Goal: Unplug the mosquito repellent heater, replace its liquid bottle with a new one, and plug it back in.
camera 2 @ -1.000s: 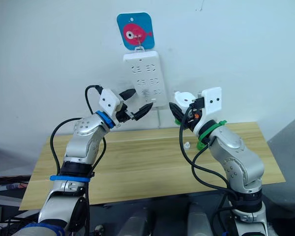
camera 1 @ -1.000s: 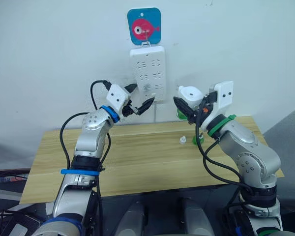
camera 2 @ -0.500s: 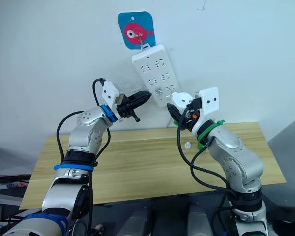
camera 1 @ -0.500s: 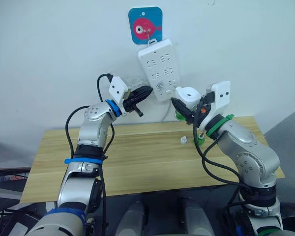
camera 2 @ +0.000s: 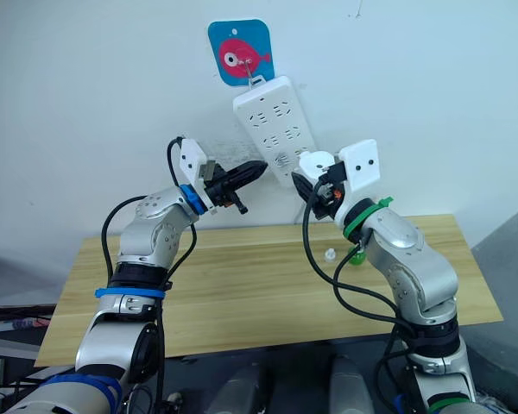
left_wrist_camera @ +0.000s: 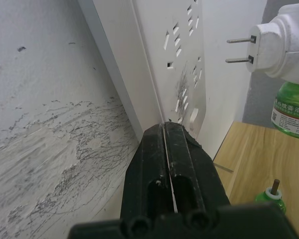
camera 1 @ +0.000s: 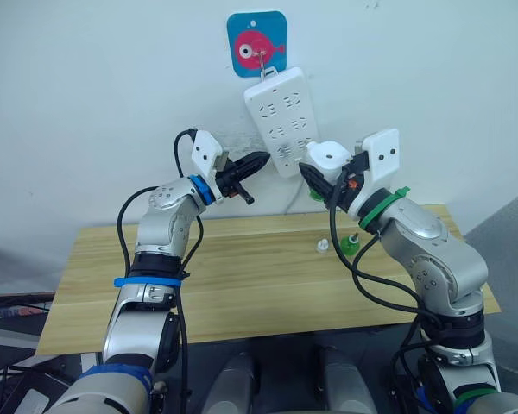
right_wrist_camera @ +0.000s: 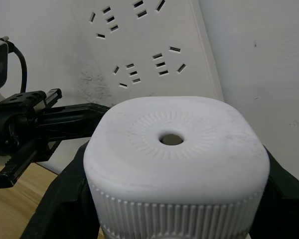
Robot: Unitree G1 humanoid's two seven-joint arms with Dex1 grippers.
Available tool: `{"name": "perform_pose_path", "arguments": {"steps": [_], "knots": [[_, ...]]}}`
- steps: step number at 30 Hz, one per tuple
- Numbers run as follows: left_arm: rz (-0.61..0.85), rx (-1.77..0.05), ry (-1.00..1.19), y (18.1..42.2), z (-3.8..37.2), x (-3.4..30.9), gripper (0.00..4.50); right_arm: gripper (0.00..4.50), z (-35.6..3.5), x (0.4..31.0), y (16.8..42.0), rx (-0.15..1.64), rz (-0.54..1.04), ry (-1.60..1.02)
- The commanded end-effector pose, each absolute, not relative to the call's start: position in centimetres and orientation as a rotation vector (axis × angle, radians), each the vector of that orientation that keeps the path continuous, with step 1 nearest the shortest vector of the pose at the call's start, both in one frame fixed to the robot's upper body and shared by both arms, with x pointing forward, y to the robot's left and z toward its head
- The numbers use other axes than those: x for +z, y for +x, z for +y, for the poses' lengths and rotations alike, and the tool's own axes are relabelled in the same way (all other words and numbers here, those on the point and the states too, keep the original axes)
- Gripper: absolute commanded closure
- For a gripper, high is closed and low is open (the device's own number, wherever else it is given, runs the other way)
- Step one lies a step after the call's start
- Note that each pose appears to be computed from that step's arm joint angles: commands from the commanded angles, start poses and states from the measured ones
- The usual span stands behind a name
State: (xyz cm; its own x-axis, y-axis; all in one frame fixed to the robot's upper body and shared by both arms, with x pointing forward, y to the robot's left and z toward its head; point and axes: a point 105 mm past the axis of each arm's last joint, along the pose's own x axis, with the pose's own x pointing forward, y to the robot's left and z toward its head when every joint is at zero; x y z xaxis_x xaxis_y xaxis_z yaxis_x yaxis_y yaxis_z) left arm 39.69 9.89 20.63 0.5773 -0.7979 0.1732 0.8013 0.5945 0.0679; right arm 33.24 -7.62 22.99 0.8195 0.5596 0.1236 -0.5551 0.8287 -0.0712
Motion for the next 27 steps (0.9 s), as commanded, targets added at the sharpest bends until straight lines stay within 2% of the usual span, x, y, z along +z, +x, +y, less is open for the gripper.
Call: {"name": "perform_pose_path", "arguments": {"steps": [1, 12, 17, 27], "knots": [[-0.303, -0.965, 0.021, 38.8, 9.9, 23.4, 3.60, 1.45, -7.7, 24.4, 32.6, 0.598, -0.215, -0.035], [-0.311, -0.899, 0.067, 39.2, 11.5, 23.4, 0.09, 1.45, -7.0, 24.7, 31.9, 0.644, -0.226, 0.001], [-0.305, -0.924, 0.066, 39.4, 11.6, 23.7, 0.01, 1.45, -6.8, 24.7, 31.7, 0.652, -0.226, 0.003], [-0.262, -1.153, 0.044, 37.9, 8.8, 23.7, 0.01, 1.45, -7.4, 24.7, 32.0, 0.628, -0.218, 0.030]]}}
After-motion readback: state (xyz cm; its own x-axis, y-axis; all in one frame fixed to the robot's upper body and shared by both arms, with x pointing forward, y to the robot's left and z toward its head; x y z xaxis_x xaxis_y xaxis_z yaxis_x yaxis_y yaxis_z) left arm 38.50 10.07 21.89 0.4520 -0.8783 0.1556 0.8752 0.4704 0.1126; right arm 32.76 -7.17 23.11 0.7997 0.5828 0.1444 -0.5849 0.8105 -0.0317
